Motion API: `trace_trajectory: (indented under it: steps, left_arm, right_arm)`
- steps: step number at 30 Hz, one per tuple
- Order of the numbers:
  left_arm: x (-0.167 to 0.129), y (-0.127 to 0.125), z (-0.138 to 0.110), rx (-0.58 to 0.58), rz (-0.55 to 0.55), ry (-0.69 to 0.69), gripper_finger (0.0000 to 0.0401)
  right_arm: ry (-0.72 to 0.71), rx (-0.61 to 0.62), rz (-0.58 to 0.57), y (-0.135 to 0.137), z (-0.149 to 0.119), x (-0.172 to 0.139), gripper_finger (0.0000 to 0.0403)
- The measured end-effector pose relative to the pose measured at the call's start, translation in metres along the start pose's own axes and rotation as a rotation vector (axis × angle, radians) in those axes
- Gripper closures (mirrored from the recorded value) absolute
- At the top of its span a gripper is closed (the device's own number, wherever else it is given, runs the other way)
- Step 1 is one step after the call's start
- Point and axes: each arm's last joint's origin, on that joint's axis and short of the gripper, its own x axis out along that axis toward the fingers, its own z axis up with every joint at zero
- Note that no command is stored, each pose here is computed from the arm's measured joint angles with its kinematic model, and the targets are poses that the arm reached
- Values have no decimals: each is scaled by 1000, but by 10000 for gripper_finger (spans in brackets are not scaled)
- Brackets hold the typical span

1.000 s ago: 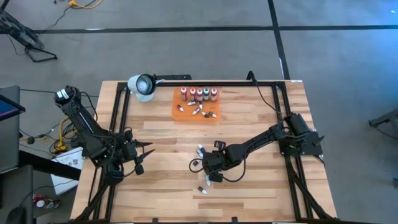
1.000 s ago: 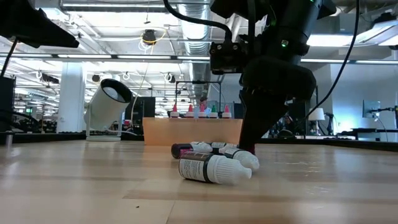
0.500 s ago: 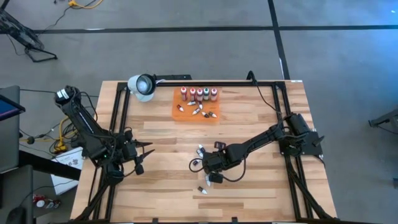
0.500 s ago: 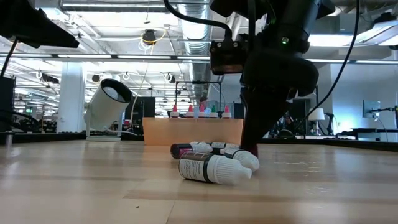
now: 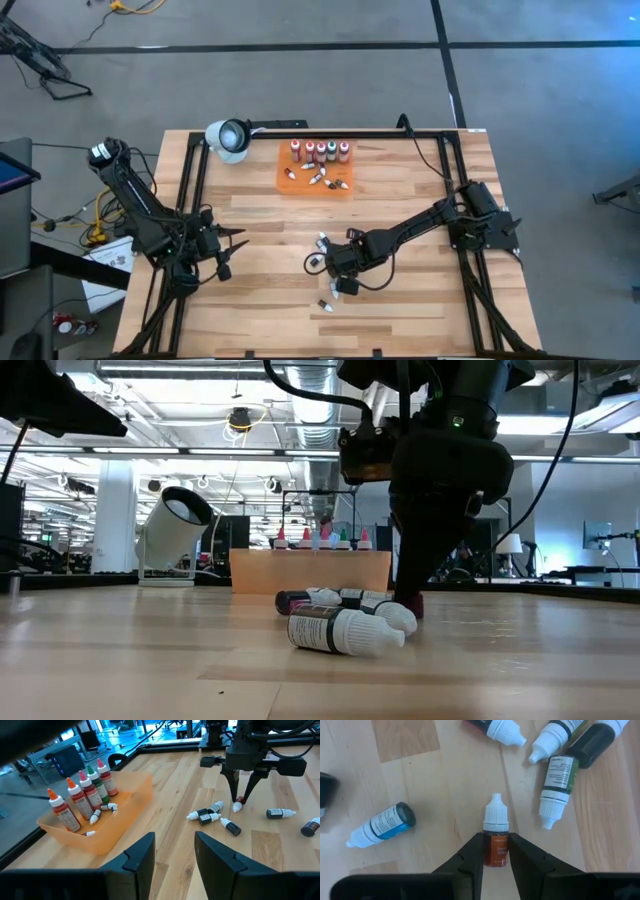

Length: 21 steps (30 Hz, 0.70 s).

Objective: Pick & Place food coloring
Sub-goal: Put the small yellow food coloring bottle into the orange bin

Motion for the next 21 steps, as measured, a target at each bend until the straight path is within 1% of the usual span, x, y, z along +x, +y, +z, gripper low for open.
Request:
trace_trajectory:
  steps: [8, 15, 21]
  left_arm:
    - [0, 0, 0, -2, 0, 0, 269]
    - [0, 0, 0, -3, 0, 0, 269]
    - [0, 0, 0, -3, 0, 0, 269]
  right_arm:
    - [5, -3, 2, 0, -1, 0, 323]
    - [-6, -38, 10, 2, 0, 0, 323]
    - [5, 25, 33, 2, 0, 0, 323]
